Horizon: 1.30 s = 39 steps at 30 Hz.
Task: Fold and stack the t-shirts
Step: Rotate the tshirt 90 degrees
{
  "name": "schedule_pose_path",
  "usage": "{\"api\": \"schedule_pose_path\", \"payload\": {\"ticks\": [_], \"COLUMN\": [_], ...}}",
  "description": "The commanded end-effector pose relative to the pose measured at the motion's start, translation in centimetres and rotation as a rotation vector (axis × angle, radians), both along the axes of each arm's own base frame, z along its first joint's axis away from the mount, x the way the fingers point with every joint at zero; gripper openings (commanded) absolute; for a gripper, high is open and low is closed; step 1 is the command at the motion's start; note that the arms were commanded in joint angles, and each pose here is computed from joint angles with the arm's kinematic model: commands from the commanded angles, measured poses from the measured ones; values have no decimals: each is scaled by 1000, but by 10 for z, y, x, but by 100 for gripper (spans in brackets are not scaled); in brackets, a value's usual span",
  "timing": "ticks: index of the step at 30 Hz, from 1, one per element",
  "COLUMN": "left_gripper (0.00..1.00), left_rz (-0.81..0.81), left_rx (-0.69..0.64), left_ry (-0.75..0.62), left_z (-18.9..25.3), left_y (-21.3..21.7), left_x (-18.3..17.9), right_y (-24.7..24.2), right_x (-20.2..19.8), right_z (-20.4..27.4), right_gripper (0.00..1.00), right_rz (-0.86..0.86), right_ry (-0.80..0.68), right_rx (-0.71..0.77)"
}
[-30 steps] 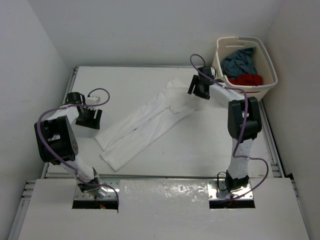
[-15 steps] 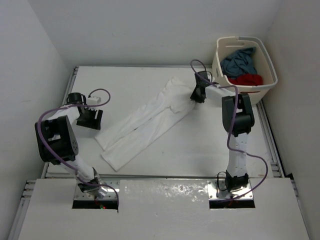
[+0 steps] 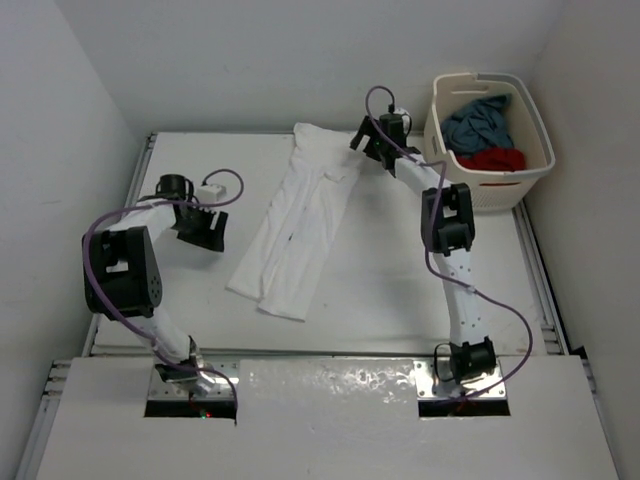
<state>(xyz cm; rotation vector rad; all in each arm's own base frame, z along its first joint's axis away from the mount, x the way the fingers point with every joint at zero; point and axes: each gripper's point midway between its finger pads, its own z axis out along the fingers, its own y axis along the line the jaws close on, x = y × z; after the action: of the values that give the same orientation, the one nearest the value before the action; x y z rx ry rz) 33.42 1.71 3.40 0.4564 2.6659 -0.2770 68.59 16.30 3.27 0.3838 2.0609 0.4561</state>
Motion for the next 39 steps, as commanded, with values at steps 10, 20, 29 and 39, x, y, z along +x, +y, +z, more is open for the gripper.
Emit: {"api": "schedule_pose_path", "payload": {"ticks": [10, 20, 29, 39], "left_gripper": [71, 74, 14, 0], "left_rz": [-12, -258, -338, -506], "left_rx": [-65, -10, 8, -71], "left_ry": [93, 52, 143, 181], "left_z": [-12, -20, -40, -33], "left_y": [-33, -78, -74, -87], "left_x": [-42, -55, -78, -120], "right_y": [-9, 131, 198, 134], "right_x": [-262, -426, -498, -514], "right_z": [73, -1, -39, -78], "right_gripper": [99, 86, 67, 0], "right_rz": [88, 452, 532, 326], "right_ry": [176, 355, 533, 606], "right_rx": [-237, -30, 95, 50]}}
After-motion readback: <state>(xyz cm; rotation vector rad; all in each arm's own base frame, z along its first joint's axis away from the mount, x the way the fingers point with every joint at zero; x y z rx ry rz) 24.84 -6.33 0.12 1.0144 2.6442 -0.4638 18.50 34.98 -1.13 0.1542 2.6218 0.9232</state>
